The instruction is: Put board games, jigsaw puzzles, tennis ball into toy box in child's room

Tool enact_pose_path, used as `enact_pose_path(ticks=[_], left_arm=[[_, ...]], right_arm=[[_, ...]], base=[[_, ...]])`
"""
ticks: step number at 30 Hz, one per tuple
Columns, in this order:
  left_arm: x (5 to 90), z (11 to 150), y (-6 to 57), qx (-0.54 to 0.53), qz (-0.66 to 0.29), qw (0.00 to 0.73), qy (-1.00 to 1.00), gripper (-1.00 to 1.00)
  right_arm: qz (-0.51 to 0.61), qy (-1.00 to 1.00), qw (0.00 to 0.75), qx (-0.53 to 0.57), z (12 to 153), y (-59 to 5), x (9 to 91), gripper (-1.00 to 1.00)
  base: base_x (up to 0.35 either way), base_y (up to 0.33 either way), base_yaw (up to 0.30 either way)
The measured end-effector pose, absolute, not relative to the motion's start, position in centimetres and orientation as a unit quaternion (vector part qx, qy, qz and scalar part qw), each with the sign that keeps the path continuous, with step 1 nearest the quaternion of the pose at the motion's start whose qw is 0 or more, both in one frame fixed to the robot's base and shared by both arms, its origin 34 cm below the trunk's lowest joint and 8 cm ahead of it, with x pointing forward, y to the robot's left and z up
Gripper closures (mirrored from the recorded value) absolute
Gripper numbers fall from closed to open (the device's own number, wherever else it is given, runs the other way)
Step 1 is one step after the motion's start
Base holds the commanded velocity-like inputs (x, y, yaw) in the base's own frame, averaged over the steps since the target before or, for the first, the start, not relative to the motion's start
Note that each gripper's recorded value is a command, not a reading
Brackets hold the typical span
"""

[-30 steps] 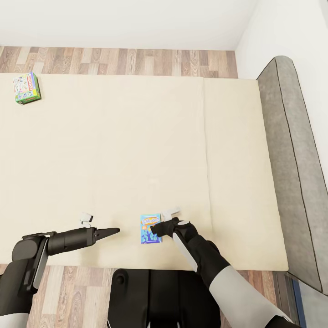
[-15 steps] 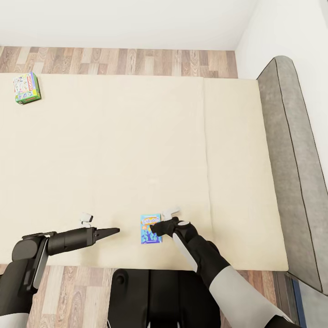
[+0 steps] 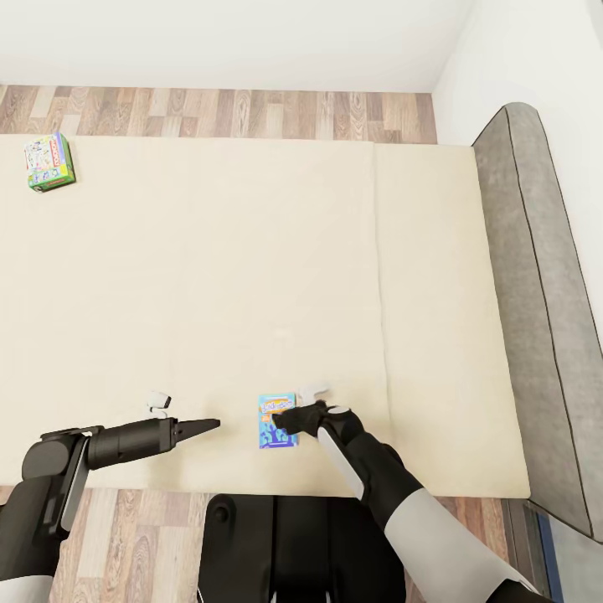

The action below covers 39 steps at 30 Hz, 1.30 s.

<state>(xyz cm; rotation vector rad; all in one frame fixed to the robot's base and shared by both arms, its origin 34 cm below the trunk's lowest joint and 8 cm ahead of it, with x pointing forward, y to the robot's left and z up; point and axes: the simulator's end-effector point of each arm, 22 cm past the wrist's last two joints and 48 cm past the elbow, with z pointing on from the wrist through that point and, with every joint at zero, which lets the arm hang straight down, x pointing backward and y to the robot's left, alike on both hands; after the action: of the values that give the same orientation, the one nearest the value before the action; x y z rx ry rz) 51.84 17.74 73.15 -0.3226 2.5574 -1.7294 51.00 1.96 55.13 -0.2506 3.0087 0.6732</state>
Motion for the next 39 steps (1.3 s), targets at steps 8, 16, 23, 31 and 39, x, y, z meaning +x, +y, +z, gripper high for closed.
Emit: enact_pose_path(ticks=[8, 16, 23, 31, 39], left_arm=[[51.84, 73.16, 17.74, -0.104, -0.557, 0.019, 0.824, -1.00], [51.84, 73.16, 17.74, -0.104, -0.557, 0.019, 0.824, -1.00], [51.86, 73.18, 17.73, -0.104, -0.557, 0.019, 0.823, -1.00], [51.88, 73.20, 17.75, -0.104, -0.558, 0.020, 0.823, -1.00], [51.89, 73.21, 17.77, -0.104, -0.558, 0.020, 0.823, -1.00]], right_arm=[[0.227, 0.972, 0.013, -0.066, 55.08, 2.27, 50.39, -1.00], [0.226, 0.972, 0.010, -0.067, 55.01, 2.25, 50.17, -1.00], [0.226, 0.972, 0.010, -0.066, 54.98, 2.23, 50.14, -1.00], [0.226, 0.972, 0.010, -0.066, 54.96, 2.23, 50.13, -1.00], [0.225, 0.972, 0.011, -0.067, 54.93, 2.19, 50.13, -1.00]], base=[[0.000, 0.000, 0.000], [0.000, 0.000, 0.000], [0.000, 0.000, 0.000], [0.000, 0.000, 0.000], [0.000, 0.000, 0.000]])
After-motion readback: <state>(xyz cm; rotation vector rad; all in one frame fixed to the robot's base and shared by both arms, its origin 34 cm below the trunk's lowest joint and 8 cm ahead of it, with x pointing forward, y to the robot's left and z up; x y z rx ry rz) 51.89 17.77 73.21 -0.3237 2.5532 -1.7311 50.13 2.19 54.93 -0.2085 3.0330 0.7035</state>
